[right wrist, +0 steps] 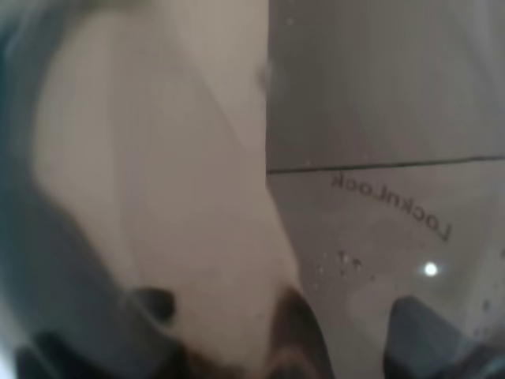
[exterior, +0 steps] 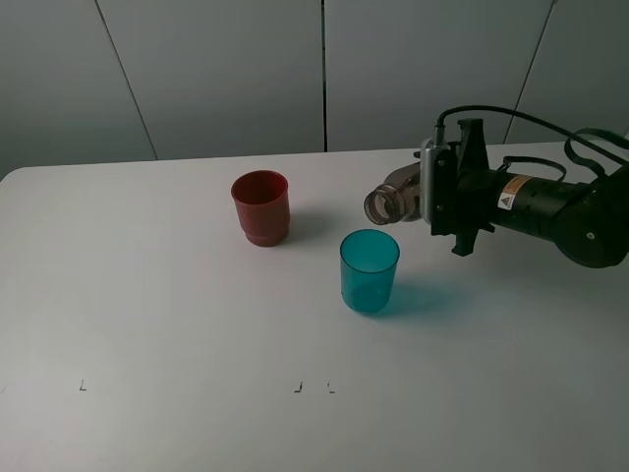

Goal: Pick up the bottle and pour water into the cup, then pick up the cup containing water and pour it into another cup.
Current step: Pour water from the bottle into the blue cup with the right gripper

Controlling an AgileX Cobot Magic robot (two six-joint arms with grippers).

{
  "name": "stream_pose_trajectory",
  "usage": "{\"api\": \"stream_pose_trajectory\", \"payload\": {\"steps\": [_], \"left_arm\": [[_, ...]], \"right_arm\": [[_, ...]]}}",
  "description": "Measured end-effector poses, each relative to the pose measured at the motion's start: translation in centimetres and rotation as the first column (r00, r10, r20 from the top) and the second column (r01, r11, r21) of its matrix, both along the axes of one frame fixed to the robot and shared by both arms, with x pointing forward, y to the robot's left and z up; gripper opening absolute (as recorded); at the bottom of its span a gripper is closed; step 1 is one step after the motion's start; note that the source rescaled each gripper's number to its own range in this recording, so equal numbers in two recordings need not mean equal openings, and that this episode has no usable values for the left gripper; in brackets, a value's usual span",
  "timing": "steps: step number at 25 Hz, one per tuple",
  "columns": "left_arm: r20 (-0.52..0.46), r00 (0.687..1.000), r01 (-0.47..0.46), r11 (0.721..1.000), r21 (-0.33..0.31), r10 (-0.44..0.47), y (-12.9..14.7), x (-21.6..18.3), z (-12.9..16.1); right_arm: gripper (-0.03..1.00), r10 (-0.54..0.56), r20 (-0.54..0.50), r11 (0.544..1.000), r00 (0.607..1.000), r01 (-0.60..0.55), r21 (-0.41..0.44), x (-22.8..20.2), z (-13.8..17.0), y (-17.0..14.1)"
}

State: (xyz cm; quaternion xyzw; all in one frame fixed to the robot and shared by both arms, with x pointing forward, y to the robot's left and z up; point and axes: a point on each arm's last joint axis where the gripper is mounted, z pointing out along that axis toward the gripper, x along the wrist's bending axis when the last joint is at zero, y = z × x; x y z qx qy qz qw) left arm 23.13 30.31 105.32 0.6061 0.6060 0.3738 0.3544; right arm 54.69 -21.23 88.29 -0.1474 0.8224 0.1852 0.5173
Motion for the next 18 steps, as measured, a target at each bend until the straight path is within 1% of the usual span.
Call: {"api": "stream_pose_trajectory", "payload": {"steps": [3, 8, 18], "left_arm": [[0.0, 1.0, 0.0, 1.0, 0.0, 0.0, 0.0, 0.0, 0.0], [0.0, 1.0, 0.0, 1.0, 0.0, 0.0, 0.0, 0.0, 0.0], [0.0, 1.0, 0.0, 1.0, 0.0, 0.0, 0.0, 0.0, 0.0]], "right_arm": [[0.0, 0.005, 0.006, 1.0, 1.0, -0.005, -0.01, 0.0, 0.0, 0.0], [0.0, 0.036, 0.037, 0.997, 0.999, -0.034, -0.067, -0.01, 0.0, 0.01], [0.0, 0.064, 0.052, 0.993, 0.997, -0.058, -0.099, -0.06, -0.01, 0.08]]}}
